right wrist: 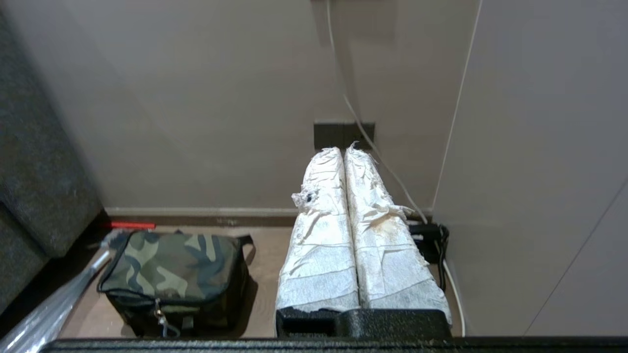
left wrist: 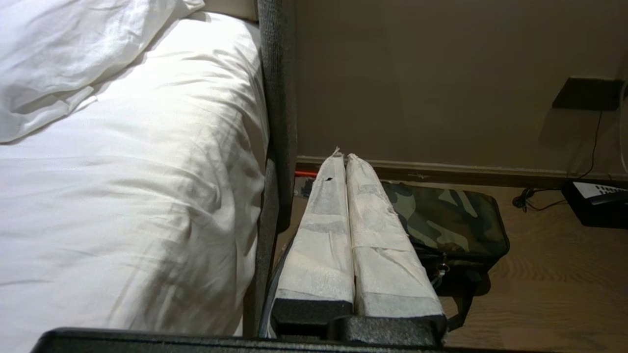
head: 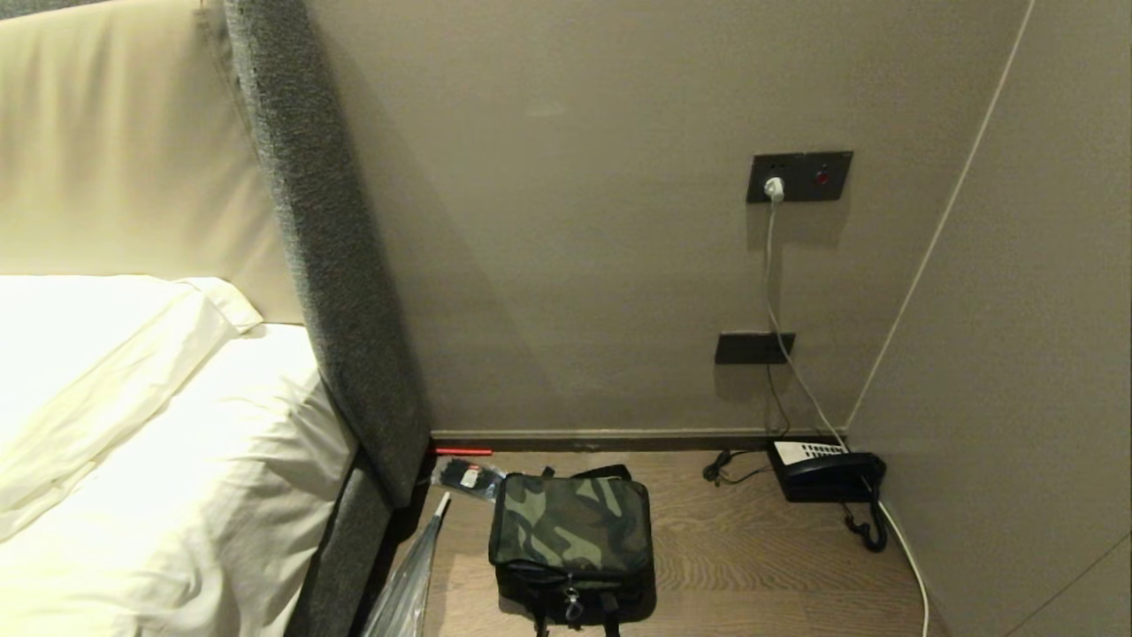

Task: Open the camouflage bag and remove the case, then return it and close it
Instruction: Open the top of the storage box

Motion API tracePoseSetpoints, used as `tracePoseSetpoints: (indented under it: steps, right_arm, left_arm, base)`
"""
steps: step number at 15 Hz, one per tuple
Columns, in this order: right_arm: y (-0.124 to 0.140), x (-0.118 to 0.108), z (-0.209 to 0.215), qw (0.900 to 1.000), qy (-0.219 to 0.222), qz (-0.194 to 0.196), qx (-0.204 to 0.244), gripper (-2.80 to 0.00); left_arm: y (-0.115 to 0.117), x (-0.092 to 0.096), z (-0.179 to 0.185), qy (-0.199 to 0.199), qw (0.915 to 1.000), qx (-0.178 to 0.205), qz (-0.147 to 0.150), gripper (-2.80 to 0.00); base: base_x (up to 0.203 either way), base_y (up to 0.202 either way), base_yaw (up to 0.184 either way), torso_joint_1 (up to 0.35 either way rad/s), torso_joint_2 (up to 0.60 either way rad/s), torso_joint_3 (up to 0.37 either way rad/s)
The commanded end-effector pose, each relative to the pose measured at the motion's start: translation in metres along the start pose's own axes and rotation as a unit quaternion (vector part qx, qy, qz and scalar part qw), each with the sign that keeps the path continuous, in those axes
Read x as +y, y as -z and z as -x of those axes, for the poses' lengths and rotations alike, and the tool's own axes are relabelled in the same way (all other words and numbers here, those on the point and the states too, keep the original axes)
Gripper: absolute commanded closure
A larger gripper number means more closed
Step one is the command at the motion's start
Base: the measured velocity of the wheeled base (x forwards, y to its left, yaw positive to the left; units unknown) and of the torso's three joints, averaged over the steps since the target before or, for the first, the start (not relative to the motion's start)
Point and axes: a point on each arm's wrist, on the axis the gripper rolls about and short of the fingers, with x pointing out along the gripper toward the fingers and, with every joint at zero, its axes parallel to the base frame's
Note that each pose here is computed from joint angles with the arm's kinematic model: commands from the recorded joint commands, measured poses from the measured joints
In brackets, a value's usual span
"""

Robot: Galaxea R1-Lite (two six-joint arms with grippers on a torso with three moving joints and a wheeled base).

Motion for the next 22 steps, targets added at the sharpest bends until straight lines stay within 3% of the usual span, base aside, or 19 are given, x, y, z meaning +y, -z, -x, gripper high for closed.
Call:
tracePoseSetpoints:
  steps: [1,22]
  right_arm:
    - [0.0114,0.0002,-0.0015,1.0,0.0,0.0,0.019,0.0]
    - [0.0114,0.0002,-0.0015,1.0,0.0,0.0,0.019,0.0]
  left_arm:
    - [-0.0001,0.0,-0.0001,0.0,1.0,0.0,0.0,0.0]
    - [-0.0001,0.0,-0.0001,0.0,1.0,0.0,-0.001,0.0]
  base:
    - [0.0,0.0,0.0,0.002,0.0,-0.195]
    - [0.0,0.0,0.0,0.002,0.0,-0.198]
